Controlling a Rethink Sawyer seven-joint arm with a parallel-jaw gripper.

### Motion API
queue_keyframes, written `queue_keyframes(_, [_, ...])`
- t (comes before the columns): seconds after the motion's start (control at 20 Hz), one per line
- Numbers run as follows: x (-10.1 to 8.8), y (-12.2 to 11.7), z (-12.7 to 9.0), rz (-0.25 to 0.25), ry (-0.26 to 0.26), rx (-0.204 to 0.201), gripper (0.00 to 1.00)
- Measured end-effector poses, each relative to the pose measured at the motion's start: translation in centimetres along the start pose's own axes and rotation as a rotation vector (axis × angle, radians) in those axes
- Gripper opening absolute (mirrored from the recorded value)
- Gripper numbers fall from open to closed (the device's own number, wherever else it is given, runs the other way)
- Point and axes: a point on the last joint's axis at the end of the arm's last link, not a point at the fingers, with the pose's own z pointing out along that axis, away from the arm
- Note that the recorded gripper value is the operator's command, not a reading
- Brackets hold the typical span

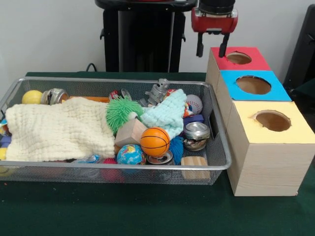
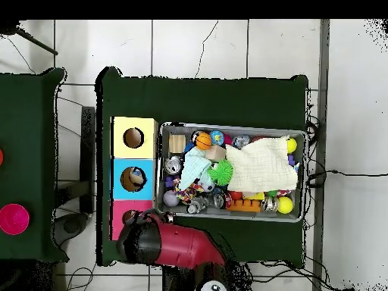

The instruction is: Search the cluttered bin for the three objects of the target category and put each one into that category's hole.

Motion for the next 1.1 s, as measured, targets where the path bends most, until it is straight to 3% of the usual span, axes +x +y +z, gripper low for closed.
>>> queue_keyframes(0.25, [0.3,2.1,-3.0,-0.013,-0.01,-0.002,1.0])
queue_keyframes(0.45, [0.1,2.7,-4.1,-0.005,-0.017,-0.012,1.0])
queue_keyframes(0.85, [-1.3,0.9,-3.4,0.062,-0.007,-0.023,1.0])
queue_keyframes(1.1, [-3.3,-1.1,-1.9,0.098,0.0,-0.021,1.0])
